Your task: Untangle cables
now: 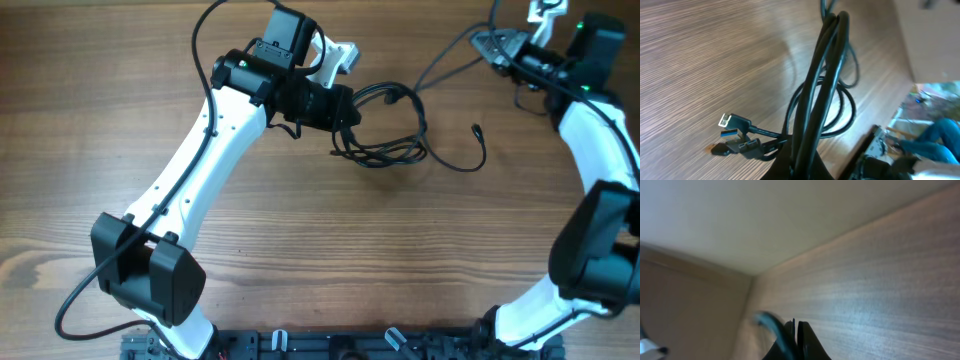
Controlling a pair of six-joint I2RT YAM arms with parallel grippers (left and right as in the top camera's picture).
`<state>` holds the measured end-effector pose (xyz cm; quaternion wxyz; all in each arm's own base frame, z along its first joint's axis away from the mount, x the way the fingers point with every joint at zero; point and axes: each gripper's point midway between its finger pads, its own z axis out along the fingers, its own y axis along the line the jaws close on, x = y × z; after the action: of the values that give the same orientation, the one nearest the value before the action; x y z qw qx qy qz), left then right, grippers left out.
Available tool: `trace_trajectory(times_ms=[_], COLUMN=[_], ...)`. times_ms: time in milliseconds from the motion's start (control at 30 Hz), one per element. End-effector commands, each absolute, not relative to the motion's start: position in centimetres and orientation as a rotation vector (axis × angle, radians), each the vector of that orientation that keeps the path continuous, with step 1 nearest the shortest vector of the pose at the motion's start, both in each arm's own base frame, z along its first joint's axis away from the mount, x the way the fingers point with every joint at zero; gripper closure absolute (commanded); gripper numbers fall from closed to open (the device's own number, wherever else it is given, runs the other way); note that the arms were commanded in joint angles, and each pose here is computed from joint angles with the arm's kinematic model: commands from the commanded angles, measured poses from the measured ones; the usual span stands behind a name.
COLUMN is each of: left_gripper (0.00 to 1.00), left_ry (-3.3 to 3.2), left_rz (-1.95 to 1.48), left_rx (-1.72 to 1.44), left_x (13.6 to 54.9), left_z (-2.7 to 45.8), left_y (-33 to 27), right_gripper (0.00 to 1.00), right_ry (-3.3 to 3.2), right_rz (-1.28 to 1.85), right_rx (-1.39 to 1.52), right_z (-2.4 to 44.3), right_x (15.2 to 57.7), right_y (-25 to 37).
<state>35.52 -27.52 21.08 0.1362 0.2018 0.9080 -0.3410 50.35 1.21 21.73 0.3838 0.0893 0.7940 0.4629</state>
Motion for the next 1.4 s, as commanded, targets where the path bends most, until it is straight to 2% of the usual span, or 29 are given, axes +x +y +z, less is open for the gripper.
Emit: trace_trajectory(times_ms=[0,200,333,533,667,767,867,1000,1033,1133,1367], left_gripper=[0.96,0.96,0.96,0.96,0.96,0.96,0.96,0.96,0.96,0.96,0.96], left_ry=[2.684,2.698,2.697,2.699,2.699,2.702,2.701,2.696,2.693,2.692,2.632], left_rz=[-0.833,-0.794,-0.794,-0.795,-0.794,-0.765,-0.765,-0.768,-0.774,-0.792,-0.897], left_rx=[0.478,0.468,0.467,0.464,0.464,0.456,0.456,0.456,0.454,0.394,0.157], left_x=[36.4,36.4,36.4,36.4,36.4,36.6,36.6,36.7,36.7,37.1,39.3], left_z=[20.5,20.2,20.2,20.2,20.2,20.1,20.1,20.1,20.2,20.4,22.0], left_y=[-25.8,-25.4,-25.4,-25.4,-25.3,-25.1,-25.1,-25.1,-25.2,-25.4,-26.6], right_gripper=[0.95,0.95,0.95,0.9,0.91,0.91,0.77,0.32,0.28,0.23,0.22], right_ry=[1.91,1.801,1.794,1.92,2.027,2.04,2.05,2.065,2.068,2.095,2.223], right_rz=[1.056,0.985,1.03,1.056,0.88,0.771,0.734,0.739,0.747,0.818,1.036], right_rx=[0.252,0.307,0.276,0.413,0.695,0.744,0.741,0.701,0.701,0.649,0.44], right_z=[27.2,31.8,32.6,29.0,24.7,23.9,23.6,23.5,23.5,23.4,22.6], right_x=[49.4,46.3,45.0,44.5,44.1,44.0,44.0,43.8,43.8,43.4,41.7], right_y=[-2.9,-8.9,-9.2,-8.4,-11.0,-12.5,-12.8,-12.5,-12.4,-10.8,-3.6])
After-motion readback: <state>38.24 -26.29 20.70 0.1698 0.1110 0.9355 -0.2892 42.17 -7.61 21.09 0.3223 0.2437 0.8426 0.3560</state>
